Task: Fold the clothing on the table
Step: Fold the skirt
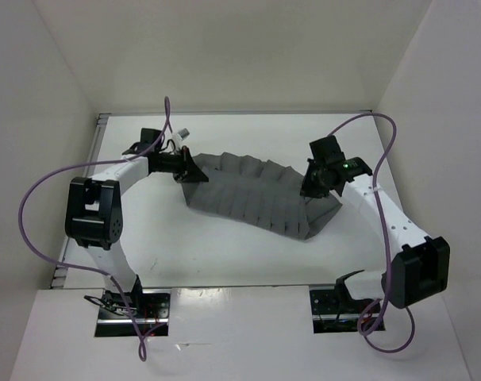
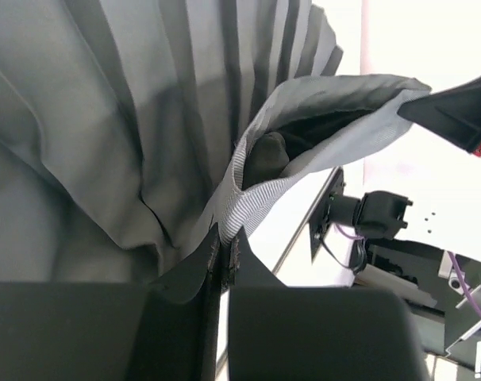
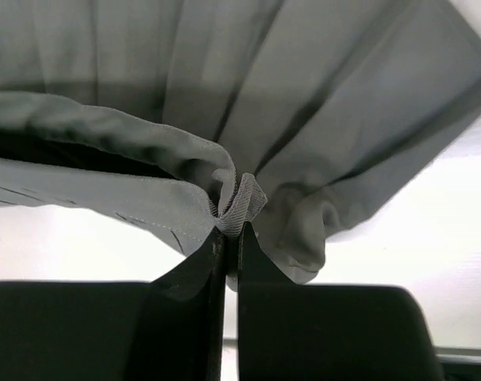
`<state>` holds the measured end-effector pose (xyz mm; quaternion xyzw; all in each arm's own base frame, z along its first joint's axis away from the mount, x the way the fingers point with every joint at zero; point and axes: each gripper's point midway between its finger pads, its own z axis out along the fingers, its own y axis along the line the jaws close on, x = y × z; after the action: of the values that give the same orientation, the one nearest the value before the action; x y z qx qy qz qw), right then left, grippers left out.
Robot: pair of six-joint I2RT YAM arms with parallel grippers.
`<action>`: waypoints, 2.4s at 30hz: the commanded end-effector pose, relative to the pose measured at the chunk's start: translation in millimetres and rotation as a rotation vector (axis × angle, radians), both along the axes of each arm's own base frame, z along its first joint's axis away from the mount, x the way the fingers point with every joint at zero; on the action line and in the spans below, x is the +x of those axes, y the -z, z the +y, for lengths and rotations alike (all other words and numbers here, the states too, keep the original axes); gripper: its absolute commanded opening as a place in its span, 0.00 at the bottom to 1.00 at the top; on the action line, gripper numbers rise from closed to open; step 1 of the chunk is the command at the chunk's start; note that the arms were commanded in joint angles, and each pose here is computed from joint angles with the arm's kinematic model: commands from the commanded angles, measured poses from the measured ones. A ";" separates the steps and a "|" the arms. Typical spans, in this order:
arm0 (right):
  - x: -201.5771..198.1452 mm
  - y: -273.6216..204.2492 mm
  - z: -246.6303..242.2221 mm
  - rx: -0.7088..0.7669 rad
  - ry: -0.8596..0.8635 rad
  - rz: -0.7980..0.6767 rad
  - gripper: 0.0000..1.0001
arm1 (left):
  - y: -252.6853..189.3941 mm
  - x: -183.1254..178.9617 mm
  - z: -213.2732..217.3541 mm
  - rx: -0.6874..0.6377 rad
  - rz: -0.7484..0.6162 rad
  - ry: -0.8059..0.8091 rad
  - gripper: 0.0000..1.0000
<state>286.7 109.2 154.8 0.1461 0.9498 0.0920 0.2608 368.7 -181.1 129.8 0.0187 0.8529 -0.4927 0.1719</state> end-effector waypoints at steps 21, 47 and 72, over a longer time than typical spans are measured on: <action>-95.3 -58.5 13.8 0.270 0.003 -0.056 0.00 | -99.2 -88.4 11.2 -0.081 -0.194 0.041 0.01; -3.8 34.4 -40.4 -0.146 0.233 0.117 0.00 | 17.5 43.0 11.1 0.070 -0.026 -0.080 0.01; -56.2 26.2 -14.5 0.071 0.208 0.210 0.70 | -75.5 -8.0 -37.4 -0.010 -0.143 0.120 0.13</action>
<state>259.6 79.6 144.4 0.2429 0.9432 0.0456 0.2221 407.6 -192.5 231.1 0.0675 0.8352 -0.4653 0.2853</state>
